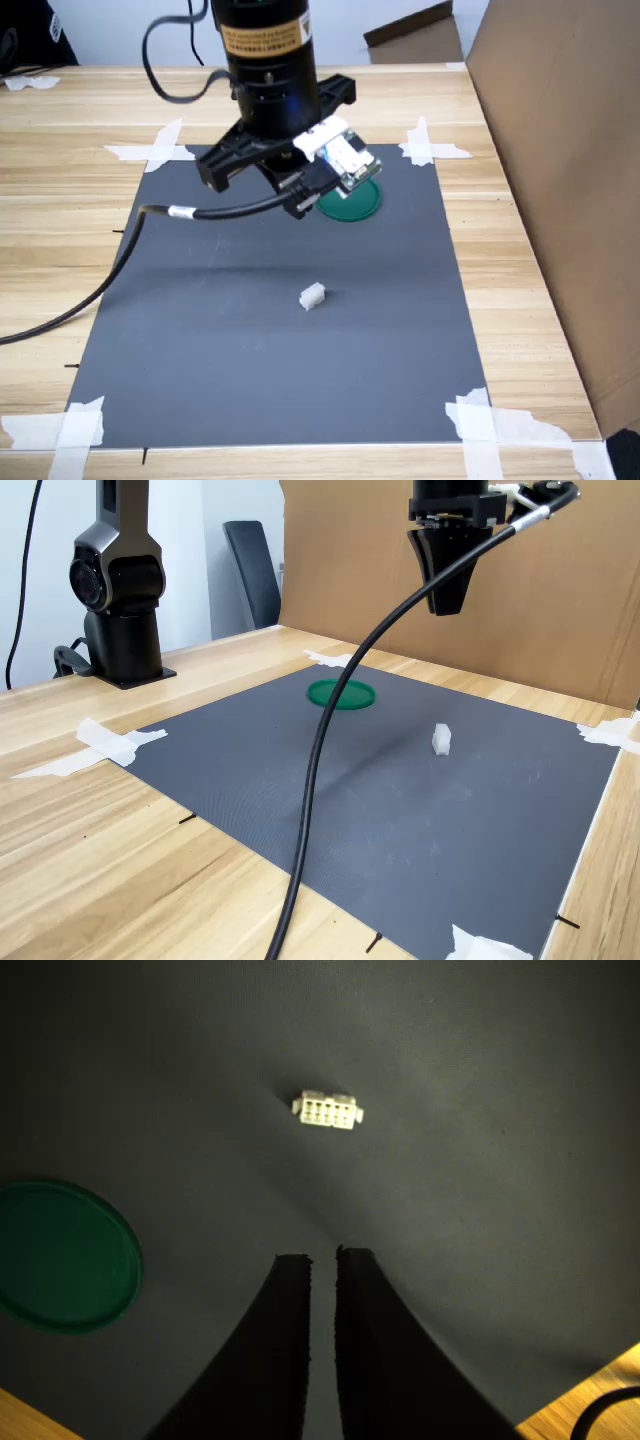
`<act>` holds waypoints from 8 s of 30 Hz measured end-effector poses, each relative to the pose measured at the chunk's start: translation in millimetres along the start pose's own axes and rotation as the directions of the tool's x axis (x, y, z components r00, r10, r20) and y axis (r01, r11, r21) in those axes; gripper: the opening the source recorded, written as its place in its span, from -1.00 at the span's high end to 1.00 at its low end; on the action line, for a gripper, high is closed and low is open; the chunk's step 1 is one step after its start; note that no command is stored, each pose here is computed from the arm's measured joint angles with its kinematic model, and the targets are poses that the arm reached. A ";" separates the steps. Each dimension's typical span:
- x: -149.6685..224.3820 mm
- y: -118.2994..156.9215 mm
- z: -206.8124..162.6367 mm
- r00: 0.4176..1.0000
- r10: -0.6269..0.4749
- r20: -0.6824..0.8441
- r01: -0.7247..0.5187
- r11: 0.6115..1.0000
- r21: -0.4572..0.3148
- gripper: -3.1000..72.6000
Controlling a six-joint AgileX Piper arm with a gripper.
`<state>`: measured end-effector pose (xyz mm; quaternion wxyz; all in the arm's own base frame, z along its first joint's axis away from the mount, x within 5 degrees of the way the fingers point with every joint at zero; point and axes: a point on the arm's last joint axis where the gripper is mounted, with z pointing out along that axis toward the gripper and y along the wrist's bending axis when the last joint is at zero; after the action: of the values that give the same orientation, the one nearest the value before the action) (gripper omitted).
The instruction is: Grasp a white terminal and put it in the green lid.
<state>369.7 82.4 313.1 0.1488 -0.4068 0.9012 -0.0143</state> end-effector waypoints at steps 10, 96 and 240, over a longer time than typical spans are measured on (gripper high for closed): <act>-6.8 -6.5 41.7 0.998 -0.056 -0.037 0.054 0.998 -0.033 0.12; -17.7 5.8 106.2 0.674 -0.721 -0.159 0.721 0.689 -0.073 -0.48; 57.8 148.8 68.4 0.925 -0.380 0.004 0.380 0.925 0.002 -0.37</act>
<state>244.2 145.7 211.1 0.1453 -0.5738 0.8049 -0.0423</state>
